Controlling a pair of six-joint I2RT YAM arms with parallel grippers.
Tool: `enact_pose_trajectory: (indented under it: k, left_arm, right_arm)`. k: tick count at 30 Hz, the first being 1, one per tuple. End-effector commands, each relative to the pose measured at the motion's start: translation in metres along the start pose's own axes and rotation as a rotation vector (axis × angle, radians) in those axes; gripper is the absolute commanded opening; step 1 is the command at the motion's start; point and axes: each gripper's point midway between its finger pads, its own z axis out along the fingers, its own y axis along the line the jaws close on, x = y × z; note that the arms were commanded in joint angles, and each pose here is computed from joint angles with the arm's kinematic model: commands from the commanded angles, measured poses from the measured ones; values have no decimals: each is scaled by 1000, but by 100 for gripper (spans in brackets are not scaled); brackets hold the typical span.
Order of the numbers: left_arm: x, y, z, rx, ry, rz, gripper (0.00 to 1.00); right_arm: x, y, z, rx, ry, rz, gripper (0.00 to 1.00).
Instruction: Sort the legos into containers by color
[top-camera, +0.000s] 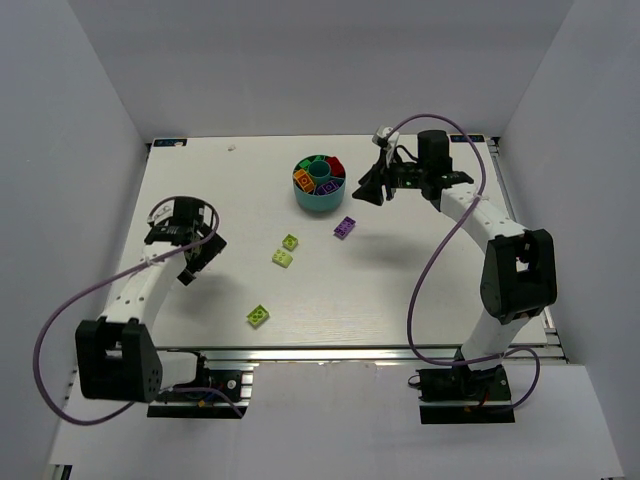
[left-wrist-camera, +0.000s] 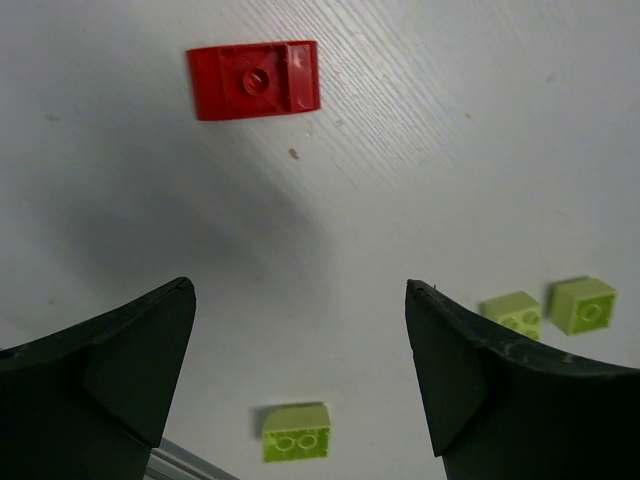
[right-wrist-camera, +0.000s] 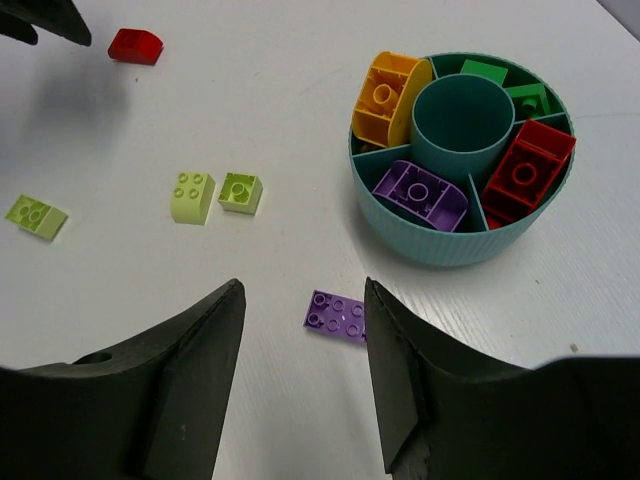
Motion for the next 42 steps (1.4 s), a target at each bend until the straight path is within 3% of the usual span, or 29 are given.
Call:
enact_pose_trajectory:
  k: [1, 7, 11, 14, 20, 29, 34, 39, 42]
  left_arm:
    - [-21, 12, 7, -106, -46, 59, 96]
    - [-24, 33, 37, -237, 1, -298, 98]
    - [-34, 23, 58, -185, -45, -500, 98]
    - [-49, 18, 69, -160, -91, -573, 97]
    - [-60, 16, 84, -182, -105, -637, 96]
    - [-35, 29, 109, -176, -3, -830, 92]
    - [-36, 27, 120, -165, 21, -885, 83]
    - [-39, 23, 124, -153, 38, -897, 63]
    - [-41, 18, 125, -135, 52, -885, 59]
  right_arm:
    - [-18, 6, -7, -8, -39, -32, 57]
    - [-10, 7, -6, -2, -27, -6, 57]
    - [-7, 9, -6, -8, -24, 16, 58]
    - [-5, 9, -7, -9, -24, 23, 58]
    - [0, 10, -9, -6, -17, 35, 58]
    - [5, 5, -14, 5, -14, 53, 59]
    - [6, 3, -16, 10, -13, 59, 59]
    - [7, 2, -20, 16, -11, 62, 59]
    - [8, 2, -21, 18, -8, 61, 59]
